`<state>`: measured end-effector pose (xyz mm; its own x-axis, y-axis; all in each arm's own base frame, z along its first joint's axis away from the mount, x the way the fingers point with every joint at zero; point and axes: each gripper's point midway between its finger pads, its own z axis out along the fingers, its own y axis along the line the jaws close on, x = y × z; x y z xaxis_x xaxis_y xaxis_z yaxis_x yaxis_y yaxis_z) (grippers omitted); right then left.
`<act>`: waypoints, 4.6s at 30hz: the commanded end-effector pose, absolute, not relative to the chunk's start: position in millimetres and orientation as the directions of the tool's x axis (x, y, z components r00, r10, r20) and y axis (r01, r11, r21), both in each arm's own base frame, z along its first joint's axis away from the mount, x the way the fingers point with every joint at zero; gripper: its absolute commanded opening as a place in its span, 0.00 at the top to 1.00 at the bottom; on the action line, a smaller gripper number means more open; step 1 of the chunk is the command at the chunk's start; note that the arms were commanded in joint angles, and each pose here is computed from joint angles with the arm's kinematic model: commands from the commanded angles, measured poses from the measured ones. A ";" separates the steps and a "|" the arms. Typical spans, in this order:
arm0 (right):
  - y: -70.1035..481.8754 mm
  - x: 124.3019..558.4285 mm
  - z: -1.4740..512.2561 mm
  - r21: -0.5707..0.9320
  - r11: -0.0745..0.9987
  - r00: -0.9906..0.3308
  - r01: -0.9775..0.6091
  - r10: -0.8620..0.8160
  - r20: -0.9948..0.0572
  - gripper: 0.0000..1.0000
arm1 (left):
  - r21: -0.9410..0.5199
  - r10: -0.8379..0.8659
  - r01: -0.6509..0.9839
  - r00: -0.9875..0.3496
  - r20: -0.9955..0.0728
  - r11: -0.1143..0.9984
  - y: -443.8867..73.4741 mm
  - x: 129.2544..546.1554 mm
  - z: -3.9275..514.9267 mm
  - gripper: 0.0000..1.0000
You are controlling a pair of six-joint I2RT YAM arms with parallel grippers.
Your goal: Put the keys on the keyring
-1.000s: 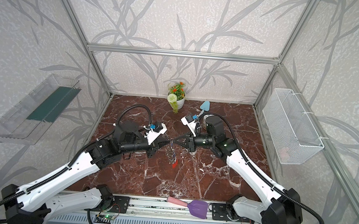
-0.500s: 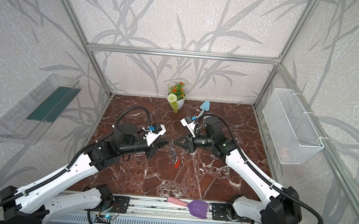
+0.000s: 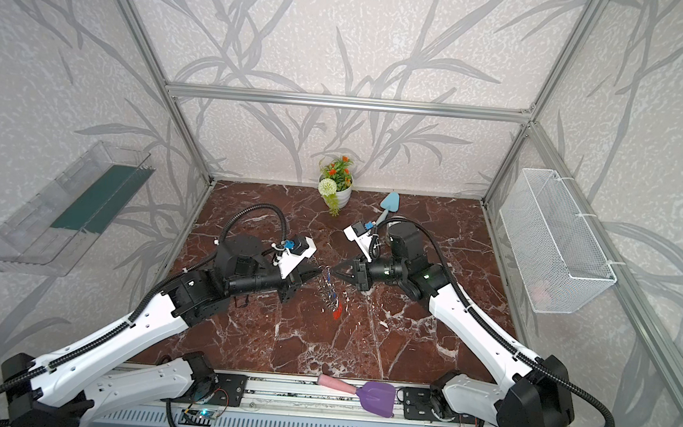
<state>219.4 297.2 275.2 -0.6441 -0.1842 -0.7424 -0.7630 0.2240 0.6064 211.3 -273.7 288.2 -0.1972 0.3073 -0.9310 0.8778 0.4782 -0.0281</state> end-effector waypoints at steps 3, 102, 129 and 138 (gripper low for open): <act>292.2 218.4 262.2 0.621 0.250 -0.667 -0.743 -0.200 -0.718 1.00 | -0.033 0.172 0.868 -0.135 -0.976 0.495 -276.5 214.8 322.5 1.00; 242.7 260.9 379.0 0.460 0.095 -0.419 -0.883 0.283 -0.863 0.61 | -0.313 -0.083 0.948 -0.317 -0.945 -0.051 -325.6 253.8 389.0 1.00; 246.5 252.6 383.7 0.483 0.051 -0.458 -0.874 0.245 -0.854 0.81 | -0.327 -0.111 0.940 -0.337 -0.935 -0.100 -325.8 255.8 398.3 1.00; 247.2 256.8 389.2 0.494 0.012 -0.473 -0.869 0.269 -0.839 0.77 | -0.338 -0.101 0.936 -0.347 -0.932 -0.092 -325.9 256.4 394.9 1.00</act>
